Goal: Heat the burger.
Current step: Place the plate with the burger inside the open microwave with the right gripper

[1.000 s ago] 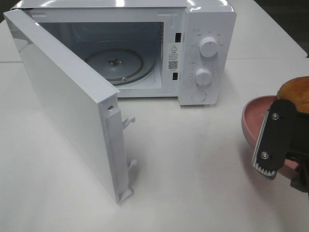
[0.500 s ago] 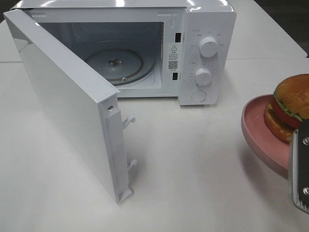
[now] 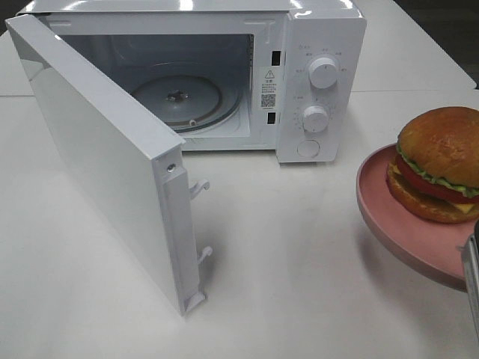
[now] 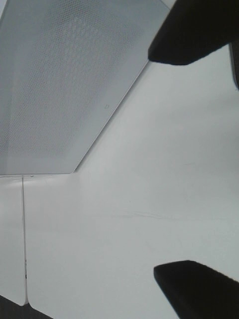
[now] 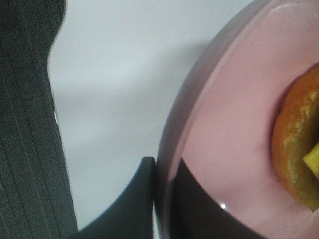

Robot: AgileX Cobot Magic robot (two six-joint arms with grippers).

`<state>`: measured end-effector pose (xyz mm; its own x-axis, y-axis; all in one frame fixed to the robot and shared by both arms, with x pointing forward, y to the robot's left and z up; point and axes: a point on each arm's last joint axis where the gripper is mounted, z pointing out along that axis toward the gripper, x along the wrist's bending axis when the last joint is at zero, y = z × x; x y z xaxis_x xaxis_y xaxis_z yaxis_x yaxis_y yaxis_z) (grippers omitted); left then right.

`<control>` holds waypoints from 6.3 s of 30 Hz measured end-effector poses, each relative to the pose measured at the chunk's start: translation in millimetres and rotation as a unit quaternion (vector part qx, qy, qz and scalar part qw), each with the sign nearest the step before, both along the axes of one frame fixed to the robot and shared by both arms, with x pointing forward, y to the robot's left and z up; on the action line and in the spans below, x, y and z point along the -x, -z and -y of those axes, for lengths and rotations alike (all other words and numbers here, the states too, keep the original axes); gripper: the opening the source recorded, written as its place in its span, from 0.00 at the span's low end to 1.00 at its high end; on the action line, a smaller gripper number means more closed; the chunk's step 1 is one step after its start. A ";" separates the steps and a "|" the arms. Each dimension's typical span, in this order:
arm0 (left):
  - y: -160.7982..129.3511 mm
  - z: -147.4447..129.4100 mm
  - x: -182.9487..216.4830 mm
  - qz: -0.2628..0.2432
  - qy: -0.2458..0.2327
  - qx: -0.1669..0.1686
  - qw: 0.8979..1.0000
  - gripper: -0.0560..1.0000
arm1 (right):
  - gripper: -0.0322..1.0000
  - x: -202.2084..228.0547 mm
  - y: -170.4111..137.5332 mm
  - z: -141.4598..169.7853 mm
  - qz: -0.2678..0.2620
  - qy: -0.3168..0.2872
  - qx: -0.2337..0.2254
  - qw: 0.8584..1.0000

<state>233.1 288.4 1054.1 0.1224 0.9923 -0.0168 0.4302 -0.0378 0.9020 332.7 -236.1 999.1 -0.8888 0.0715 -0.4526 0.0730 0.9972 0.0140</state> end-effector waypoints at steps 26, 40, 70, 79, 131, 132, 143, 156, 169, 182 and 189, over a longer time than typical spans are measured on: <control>0.0 0.0 0.0 0.000 0.000 0.000 1.000 0.99 | 0.07 2.4 1.9 -0.5 -0.017 -0.171 0.081 0.982; 0.0 0.0 0.0 0.000 0.000 0.000 1.000 0.99 | 0.07 6.5 3.5 -5.7 -0.035 -0.216 0.065 0.974; 0.0 0.0 0.0 0.000 0.000 0.000 1.000 0.99 | 0.07 -14.2 5.5 5.0 -0.044 -0.235 -0.004 0.971; 0.0 0.0 0.0 0.000 0.000 0.000 1.000 0.99 | 0.07 -15.0 5.4 6.1 -0.041 -0.250 0.005 0.967; 0.0 0.0 0.0 0.000 0.000 0.000 1.000 0.99 | 0.07 -109.8 -17.7 -57.7 -0.023 -0.275 0.001 0.961; 0.0 0.0 0.0 0.000 0.000 0.000 1.000 0.99 | 0.07 -111.5 -18.0 -59.3 -0.023 -0.276 0.001 0.961; 0.0 0.0 0.0 0.000 0.000 0.000 1.000 0.99 | 0.07 -124.6 -20.3 -82.9 -0.023 -0.301 0.001 0.953; 0.0 0.0 0.0 0.000 0.000 0.000 1.000 0.99 | 0.07 -120.9 -21.6 -93.6 -0.014 -0.322 0.000 0.947; 0.0 0.0 0.0 0.000 0.000 0.000 1.000 0.99 | 0.07 -146.0 -10.1 -112.5 -0.024 -0.321 0.002 0.947; 0.0 0.0 0.0 0.000 0.000 0.000 1.000 0.99 | 0.07 -166.7 -7.2 -134.4 -0.022 -0.323 -0.002 0.946; 0.0 0.0 0.0 0.000 0.000 0.000 1.000 0.99 | 0.07 -179.3 -5.9 -149.2 -0.020 -0.323 -0.006 0.946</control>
